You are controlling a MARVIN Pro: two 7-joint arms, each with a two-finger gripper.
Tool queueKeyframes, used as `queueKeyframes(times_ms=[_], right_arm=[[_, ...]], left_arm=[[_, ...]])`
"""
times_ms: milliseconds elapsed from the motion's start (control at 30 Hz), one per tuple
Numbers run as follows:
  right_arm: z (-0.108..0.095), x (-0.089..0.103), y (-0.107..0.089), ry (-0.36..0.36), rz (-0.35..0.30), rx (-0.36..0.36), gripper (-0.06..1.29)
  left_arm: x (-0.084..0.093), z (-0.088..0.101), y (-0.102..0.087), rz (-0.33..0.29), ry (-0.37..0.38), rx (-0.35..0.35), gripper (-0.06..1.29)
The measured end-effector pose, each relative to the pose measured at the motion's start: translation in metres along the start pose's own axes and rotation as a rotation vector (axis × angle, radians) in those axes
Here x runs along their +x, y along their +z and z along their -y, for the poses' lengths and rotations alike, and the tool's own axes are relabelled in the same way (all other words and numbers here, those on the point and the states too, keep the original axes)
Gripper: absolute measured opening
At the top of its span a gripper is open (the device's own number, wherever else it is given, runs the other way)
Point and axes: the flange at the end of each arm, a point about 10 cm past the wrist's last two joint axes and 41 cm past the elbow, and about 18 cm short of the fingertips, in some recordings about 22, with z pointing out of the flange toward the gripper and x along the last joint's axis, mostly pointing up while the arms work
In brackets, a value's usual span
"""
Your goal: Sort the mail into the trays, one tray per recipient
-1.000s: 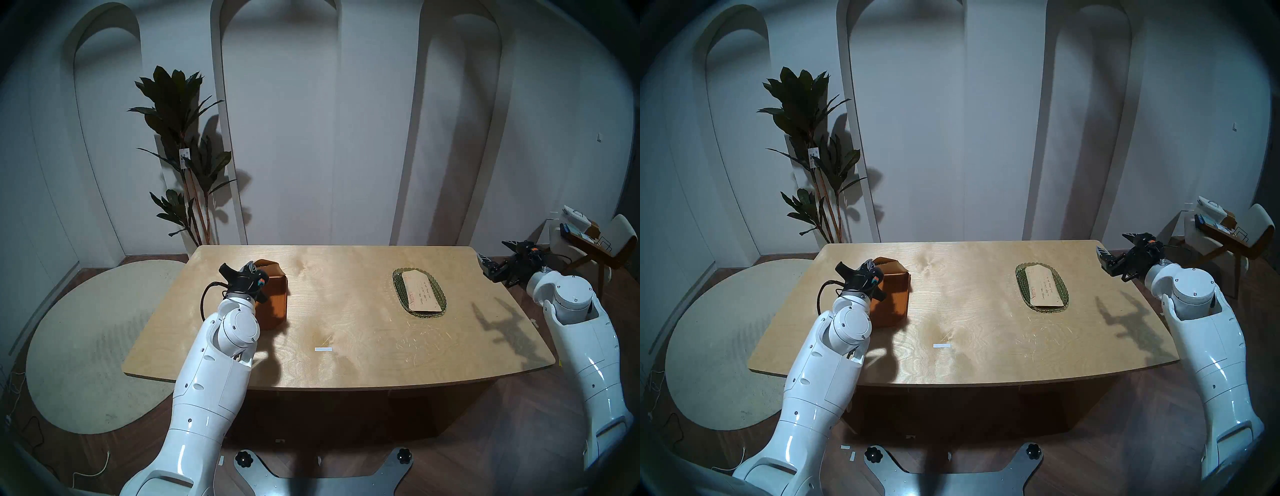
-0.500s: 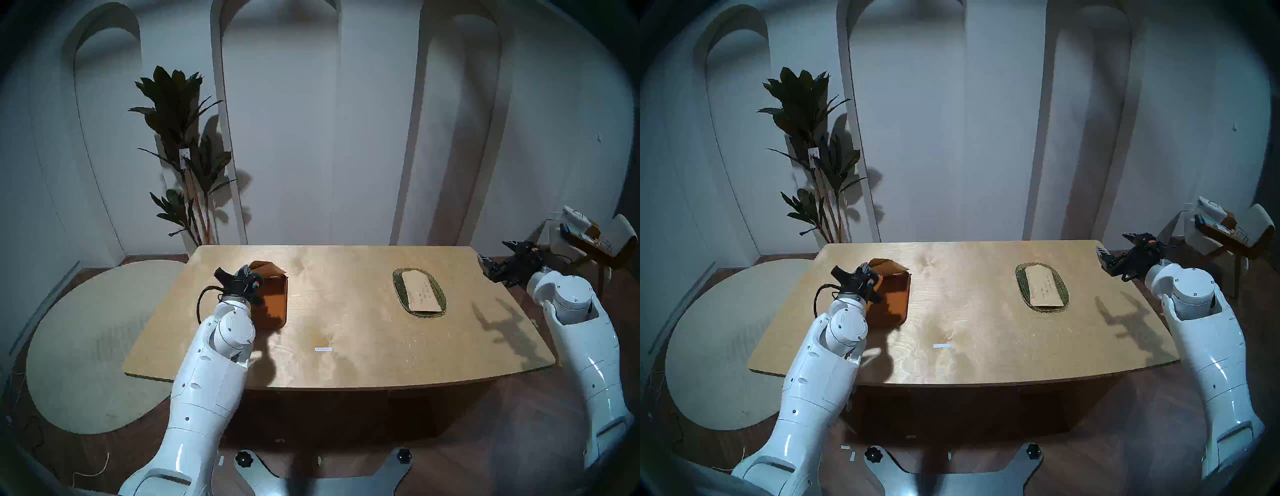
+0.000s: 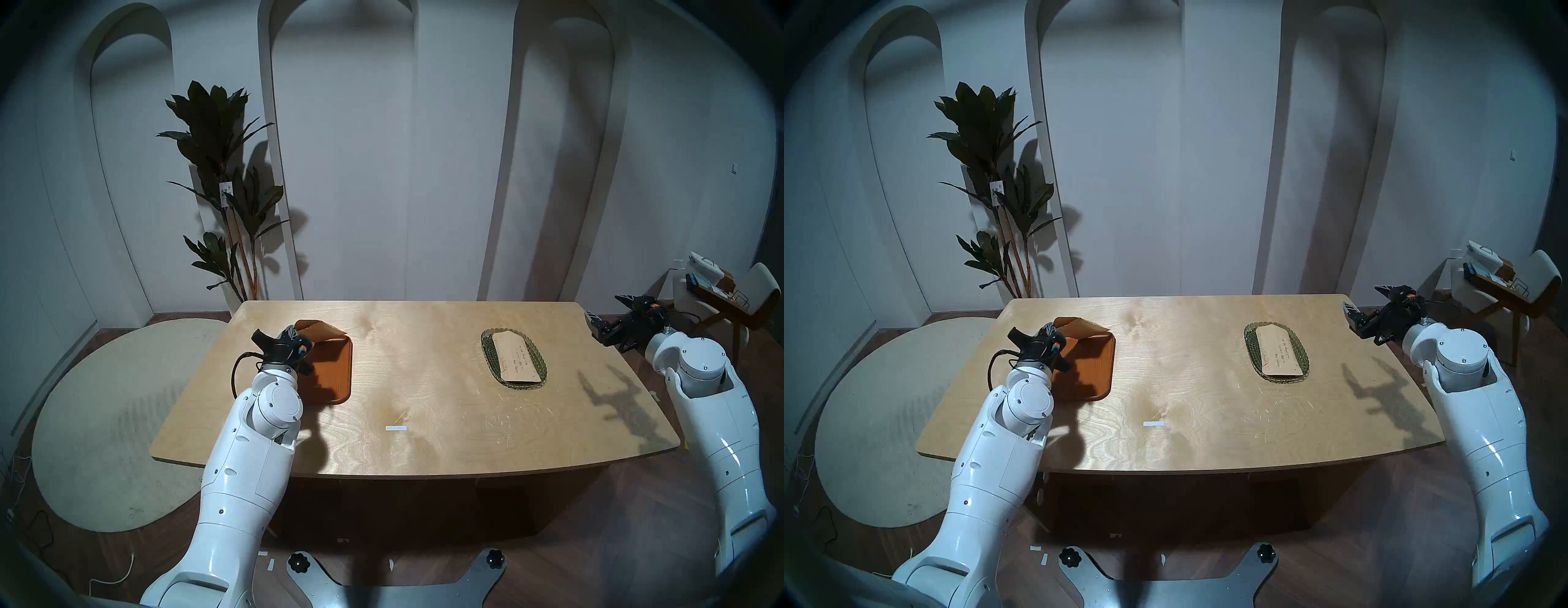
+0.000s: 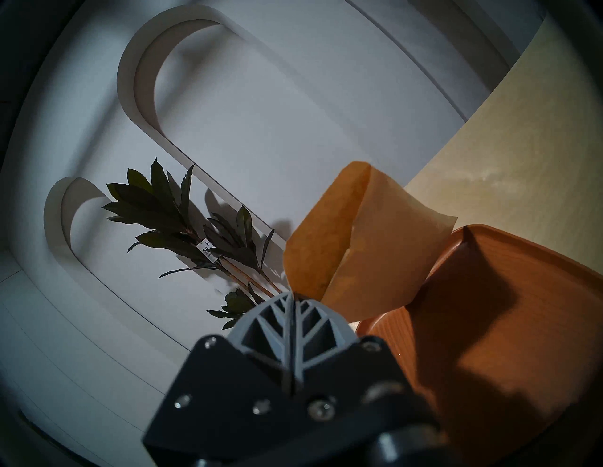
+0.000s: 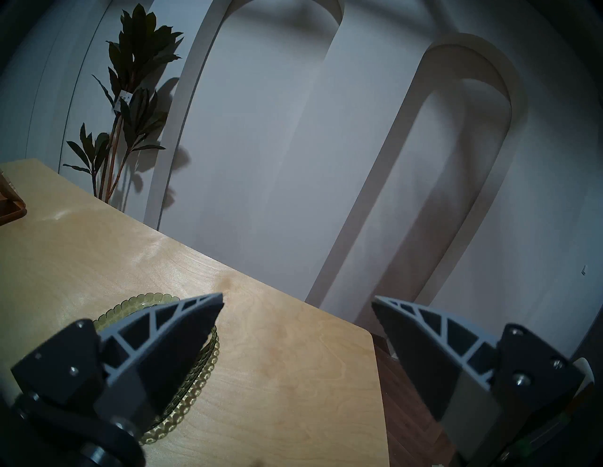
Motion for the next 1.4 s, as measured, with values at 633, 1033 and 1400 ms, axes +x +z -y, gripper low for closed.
queueKeyframes(times_ms=[633, 1033, 1400], right_arm=[[0.000, 0.000, 0.000, 0.000, 0.000, 0.000, 1.23], [0.000, 0.000, 0.000, 0.000, 0.000, 0.000, 1.23], [0.000, 0.000, 0.000, 0.000, 0.000, 0.000, 1.23]], left_arm=[[0.012, -0.021, -0.007, -0.029, 0.039, -0.027, -0.03], [-0.011, -0.043, -0.023, 0.044, 0.042, -0.065, -0.03], [-0.022, -0.041, -0.030, 0.074, 0.070, -0.077, -0.03]])
